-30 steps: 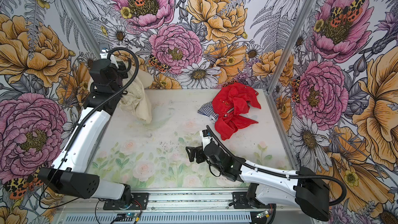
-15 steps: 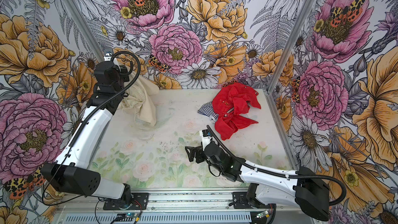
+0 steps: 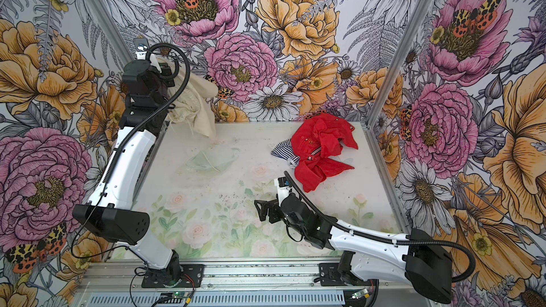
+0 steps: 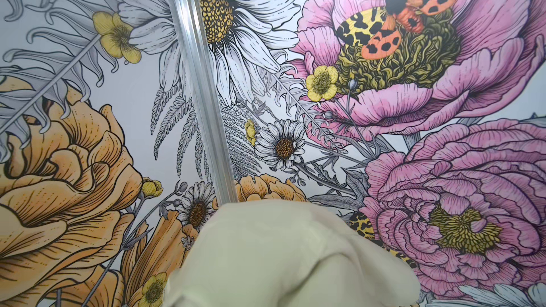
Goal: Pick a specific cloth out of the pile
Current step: 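Lift the beige trousers with the left gripper toward the far corner, then lower the beige trousers onto the table with the left gripper and release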
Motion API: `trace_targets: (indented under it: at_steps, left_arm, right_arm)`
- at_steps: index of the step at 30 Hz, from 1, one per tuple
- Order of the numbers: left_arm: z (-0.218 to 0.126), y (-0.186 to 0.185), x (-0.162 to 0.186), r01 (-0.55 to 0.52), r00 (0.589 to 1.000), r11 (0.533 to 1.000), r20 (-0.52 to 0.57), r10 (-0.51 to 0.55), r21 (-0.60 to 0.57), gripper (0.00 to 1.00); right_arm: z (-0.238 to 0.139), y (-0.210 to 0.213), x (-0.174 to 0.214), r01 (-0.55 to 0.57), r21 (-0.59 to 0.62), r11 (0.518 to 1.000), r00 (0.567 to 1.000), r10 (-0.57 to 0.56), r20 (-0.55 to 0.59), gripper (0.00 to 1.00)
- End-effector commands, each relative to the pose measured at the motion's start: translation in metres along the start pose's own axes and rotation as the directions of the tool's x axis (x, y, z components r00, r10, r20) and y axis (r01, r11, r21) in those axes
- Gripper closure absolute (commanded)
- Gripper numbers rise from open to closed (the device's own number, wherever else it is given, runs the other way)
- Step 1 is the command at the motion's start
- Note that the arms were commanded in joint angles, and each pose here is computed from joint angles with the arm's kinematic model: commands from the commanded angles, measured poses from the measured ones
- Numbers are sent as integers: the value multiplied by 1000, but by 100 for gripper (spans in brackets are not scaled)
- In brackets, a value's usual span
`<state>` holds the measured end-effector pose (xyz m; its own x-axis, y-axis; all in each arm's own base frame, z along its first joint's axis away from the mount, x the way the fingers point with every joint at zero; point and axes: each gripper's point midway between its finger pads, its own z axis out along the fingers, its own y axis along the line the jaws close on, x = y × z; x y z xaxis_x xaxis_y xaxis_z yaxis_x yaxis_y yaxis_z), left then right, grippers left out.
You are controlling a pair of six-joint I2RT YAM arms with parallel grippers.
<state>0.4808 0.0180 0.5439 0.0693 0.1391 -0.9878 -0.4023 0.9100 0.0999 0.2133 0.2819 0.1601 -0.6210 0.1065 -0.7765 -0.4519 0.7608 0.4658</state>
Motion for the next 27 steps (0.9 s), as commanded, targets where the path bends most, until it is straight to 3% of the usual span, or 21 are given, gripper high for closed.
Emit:
trace_targets:
  at_steps: [1, 9, 13, 16, 19, 22, 27]
  left_arm:
    - [-17, -11, 5, -31, 999, 999, 10, 31, 34, 100]
    - [-64, -28, 134, -128, 971, 984, -187, 150, 123, 100]
    - [-85, -34, 177, -70, 946, 977, -298, 130, 202, 100]
    - [-104, -50, 209, -24, 906, 946, -394, 158, 323, 100]
    - [-123, -68, 247, 40, 833, 901, -512, 209, 432, 100]
    - [-138, -82, 292, 114, 728, 862, -632, 265, 494, 100]
    - [-146, -86, 363, 99, 496, 863, -777, 388, 495, 100]
  right_arm:
    - [-4, 0, -8, -7, -4, 1000, 1000, 8, 29, 1]
    - [-1, 0, -3, -9, -14, 1000, 1000, 9, 19, 1]
    - [0, 2, -3, -10, -22, 1000, 1000, 10, 20, 1]
    - [2, 2, -1, -12, -23, 1000, 1000, 12, 16, 1]
    - [5, 1, 2, -20, -25, 999, 1000, 20, 14, 1]
    - [9, 2, 4, -23, -29, 999, 1000, 23, 8, 1]
    - [12, 3, 6, -20, -30, 999, 1000, 20, -4, 1]
